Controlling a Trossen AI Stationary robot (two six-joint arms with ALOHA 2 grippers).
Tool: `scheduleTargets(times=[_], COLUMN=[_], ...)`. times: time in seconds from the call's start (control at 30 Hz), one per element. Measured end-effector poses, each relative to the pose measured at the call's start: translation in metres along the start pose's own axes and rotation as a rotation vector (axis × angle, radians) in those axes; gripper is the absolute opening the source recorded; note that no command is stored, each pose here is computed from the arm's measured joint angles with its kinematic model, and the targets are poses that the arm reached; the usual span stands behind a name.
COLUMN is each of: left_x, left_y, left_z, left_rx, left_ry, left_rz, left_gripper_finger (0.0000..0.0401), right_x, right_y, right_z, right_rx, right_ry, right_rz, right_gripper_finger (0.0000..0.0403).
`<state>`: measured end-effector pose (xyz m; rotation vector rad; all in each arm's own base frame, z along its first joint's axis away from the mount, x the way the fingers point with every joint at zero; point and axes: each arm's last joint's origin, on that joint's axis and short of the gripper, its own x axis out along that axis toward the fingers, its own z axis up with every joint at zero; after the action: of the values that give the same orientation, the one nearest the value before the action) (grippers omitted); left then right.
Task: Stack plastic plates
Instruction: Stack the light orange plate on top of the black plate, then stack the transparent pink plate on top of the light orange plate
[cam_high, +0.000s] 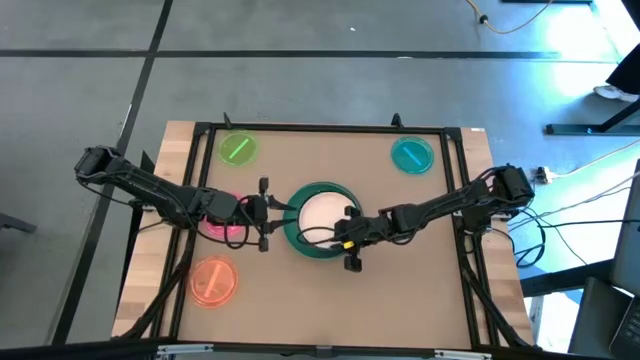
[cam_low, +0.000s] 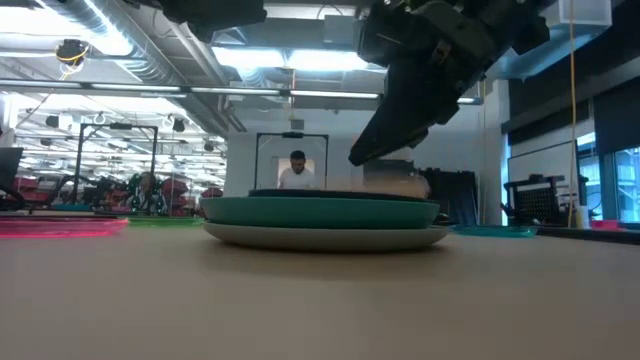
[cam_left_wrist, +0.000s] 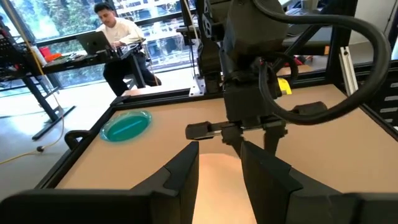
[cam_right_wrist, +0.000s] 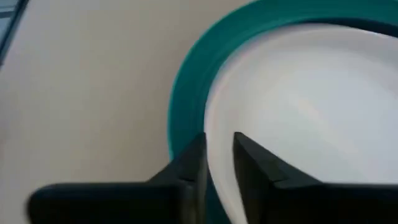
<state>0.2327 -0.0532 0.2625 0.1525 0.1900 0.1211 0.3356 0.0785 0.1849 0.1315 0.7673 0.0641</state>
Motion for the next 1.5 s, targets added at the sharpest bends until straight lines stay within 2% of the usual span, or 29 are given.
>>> scheduleTargets(times=[0.13, 0.23, 0.4, 0.6, 0.83, 1.0, 1.23, 1.37, 1.5], left_x=[0.0, 0.0, 0.0, 0.008, 0.004, -0.009, -0.034, -0.04, -0.039], left_y=[0.0, 0.0, 0.0, -0.005, -0.014, -0.021, -0.021, -0.019, -0.022], left_z=[0.0, -0.001, -0.003, -0.015, -0.041, -0.042, -0.046, -0.059, -0.071], left_rx=[0.0, 0.002, 0.008, -0.034, -0.17, -0.293, -0.446, -0.481, -0.461], left_ry=[0.001, 0.006, 0.028, 0.11, 0.353, 0.548, 0.814, 0.945, 1.045], left_rz=[0.0, -0.001, -0.003, -0.006, 0.007, 0.036, 0.205, 0.31, 0.376], left_gripper_finger=[0.0114, 0.0114, 0.0114, 0.0114, 0.0114, 0.0114, 0.0114, 0.0114, 0.0114], right_x=[-0.005, -0.021, -0.056, -0.087, -0.111, -0.123, -0.12, -0.119, -0.119], right_y=[0.002, 0.006, 0.018, 0.022, 0.016, 0.016, 0.017, 0.017, 0.017], right_z=[0.004, 0.021, 0.036, 0.034, 0.025, 0.027, 0.024, 0.021, 0.021], right_rx=[-0.032, -0.089, -0.253, -0.399, -0.499, -0.575, -0.616, -0.618, -0.621], right_ry=[0.036, 0.025, -0.093, -0.275, -0.447, -0.549, -0.522, -0.499, -0.496], right_rz=[0.045, 0.053, 0.082, 0.116, 0.107, 0.086, 0.159, 0.161, 0.15], right_gripper_finger=[0.0118, 0.0138, 0.0144, 0.0145, 0.0145, 0.0145, 0.0145, 0.0145, 0.0145])
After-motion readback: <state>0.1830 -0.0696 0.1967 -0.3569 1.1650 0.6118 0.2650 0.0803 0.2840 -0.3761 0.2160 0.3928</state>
